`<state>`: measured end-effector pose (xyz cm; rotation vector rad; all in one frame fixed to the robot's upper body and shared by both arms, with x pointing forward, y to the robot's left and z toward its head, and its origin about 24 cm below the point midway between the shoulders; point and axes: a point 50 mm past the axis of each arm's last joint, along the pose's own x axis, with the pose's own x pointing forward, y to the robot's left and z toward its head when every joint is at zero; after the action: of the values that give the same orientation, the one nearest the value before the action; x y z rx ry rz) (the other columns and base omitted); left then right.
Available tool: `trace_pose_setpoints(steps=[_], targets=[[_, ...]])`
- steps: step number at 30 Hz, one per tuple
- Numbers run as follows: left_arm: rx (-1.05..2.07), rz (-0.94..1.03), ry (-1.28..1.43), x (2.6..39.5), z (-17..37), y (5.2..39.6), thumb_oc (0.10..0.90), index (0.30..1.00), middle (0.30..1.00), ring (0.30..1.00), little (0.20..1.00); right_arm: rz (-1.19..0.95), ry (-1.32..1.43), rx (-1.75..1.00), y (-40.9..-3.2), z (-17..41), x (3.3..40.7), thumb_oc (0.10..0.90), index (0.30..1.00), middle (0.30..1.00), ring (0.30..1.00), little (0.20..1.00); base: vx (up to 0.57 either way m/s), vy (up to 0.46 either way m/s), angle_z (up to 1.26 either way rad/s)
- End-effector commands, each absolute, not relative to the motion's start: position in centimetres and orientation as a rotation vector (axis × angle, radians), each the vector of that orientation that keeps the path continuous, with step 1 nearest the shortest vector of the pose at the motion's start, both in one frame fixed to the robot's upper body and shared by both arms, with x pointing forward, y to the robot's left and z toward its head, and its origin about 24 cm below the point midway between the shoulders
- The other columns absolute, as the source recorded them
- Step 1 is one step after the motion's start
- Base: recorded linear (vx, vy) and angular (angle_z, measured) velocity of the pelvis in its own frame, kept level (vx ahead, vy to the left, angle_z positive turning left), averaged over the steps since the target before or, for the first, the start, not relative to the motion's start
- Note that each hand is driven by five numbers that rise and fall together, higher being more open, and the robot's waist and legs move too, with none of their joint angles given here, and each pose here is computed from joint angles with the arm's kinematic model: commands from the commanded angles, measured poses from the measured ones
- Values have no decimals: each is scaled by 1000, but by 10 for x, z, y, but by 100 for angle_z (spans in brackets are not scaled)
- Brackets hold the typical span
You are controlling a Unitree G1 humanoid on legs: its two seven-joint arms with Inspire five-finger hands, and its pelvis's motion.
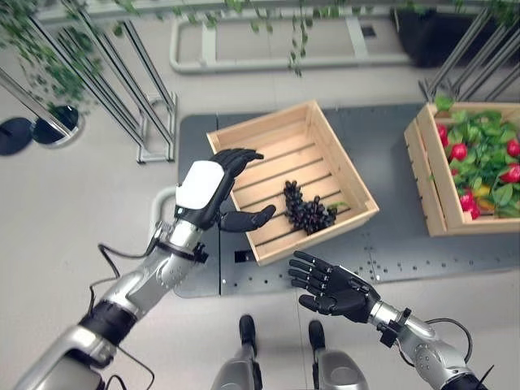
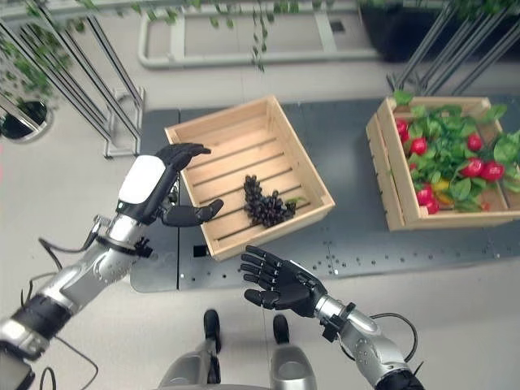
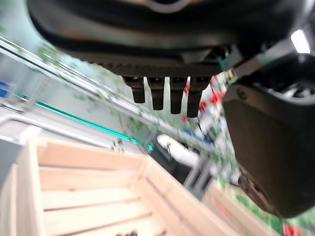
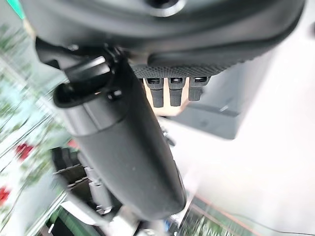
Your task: Pick up the fruits from the basket on one side to the basket on the other side
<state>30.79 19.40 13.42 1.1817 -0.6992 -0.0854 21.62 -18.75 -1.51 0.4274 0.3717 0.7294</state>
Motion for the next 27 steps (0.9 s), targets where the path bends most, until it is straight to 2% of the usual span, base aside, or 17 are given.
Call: trace_pose_setpoints(steps=[1,13,27], targets=[[1163,113,-886,324,185,196,800,900,900,900,900,821,278,445,-179,6,221,800,900,900,900,900,-73,-11,-16],[1453,174,-937,358,218,191,800,900,900,900,900,826,465,400,-192,-23,210,800,900,900,900,900,-29,-31,-8],[1742,238,-986,374,252,176,800,900,900,900,900,848,427,458,-184,-17,219,800,900,900,900,900,-5,-8,-1]])
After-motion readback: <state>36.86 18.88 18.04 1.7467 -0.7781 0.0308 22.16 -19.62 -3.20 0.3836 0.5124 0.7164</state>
